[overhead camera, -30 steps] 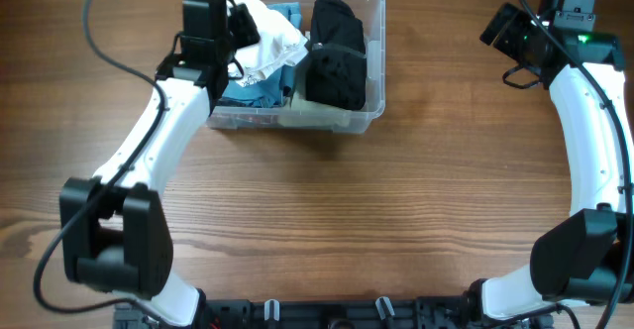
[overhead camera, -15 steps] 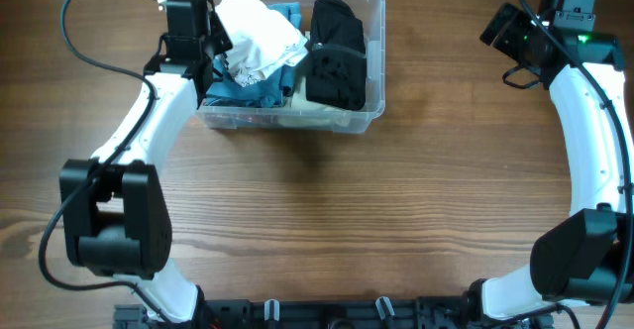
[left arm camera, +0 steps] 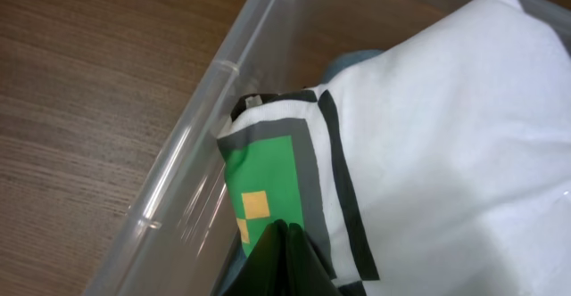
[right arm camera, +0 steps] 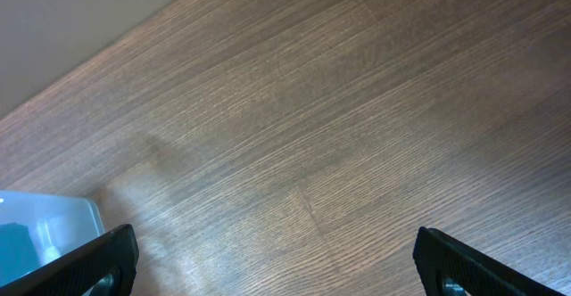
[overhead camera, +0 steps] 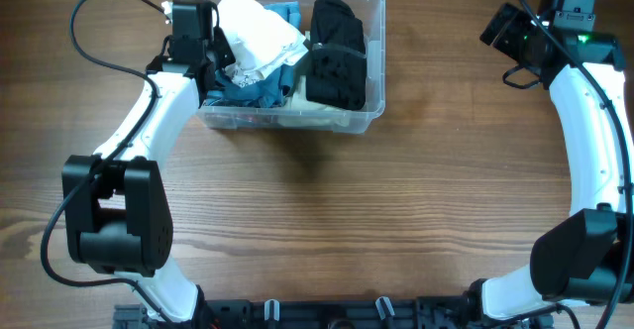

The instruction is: Pack container

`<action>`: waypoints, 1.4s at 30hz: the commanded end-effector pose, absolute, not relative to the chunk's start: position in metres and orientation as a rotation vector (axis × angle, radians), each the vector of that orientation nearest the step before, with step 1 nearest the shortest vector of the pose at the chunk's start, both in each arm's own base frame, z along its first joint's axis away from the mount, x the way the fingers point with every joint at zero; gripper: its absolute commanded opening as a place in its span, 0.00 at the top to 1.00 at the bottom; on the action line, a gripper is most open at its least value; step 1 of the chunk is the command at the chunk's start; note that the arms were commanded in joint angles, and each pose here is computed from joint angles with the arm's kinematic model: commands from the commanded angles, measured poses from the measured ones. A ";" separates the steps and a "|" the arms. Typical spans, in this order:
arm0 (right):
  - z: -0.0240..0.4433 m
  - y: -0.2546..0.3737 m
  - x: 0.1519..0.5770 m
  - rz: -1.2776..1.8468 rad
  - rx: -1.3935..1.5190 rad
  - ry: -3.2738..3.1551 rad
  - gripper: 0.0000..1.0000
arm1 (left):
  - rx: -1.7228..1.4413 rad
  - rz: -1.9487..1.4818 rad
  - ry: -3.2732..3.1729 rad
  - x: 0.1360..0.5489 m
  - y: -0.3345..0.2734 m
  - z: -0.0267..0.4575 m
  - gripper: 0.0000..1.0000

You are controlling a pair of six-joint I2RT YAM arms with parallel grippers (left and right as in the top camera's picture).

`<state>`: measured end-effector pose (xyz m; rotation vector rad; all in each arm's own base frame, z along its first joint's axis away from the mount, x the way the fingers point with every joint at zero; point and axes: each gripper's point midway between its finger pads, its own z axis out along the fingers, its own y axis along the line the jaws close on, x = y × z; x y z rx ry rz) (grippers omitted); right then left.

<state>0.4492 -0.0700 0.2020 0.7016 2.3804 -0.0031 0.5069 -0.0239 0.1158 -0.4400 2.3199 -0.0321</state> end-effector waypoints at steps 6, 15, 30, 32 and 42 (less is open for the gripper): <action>0.196 -0.068 0.450 0.006 0.712 2.389 0.00 | -0.366 -0.176 2.089 0.516 -0.054 0.208 0.96; 0.196 -0.068 0.450 0.006 0.713 2.389 0.00 | -0.258 -0.347 2.282 0.467 -0.118 0.198 0.95; 0.196 -0.068 0.450 0.006 0.713 2.389 0.00 | -0.311 -0.313 2.483 0.466 -0.127 0.113 0.96; 0.196 -0.068 0.450 0.006 0.713 2.389 0.00 | -0.263 -0.340 2.387 0.478 -0.131 0.139 0.96; 0.196 -0.068 0.450 0.006 0.712 2.389 0.00 | -0.202 -0.472 1.948 0.520 -0.141 0.252 0.92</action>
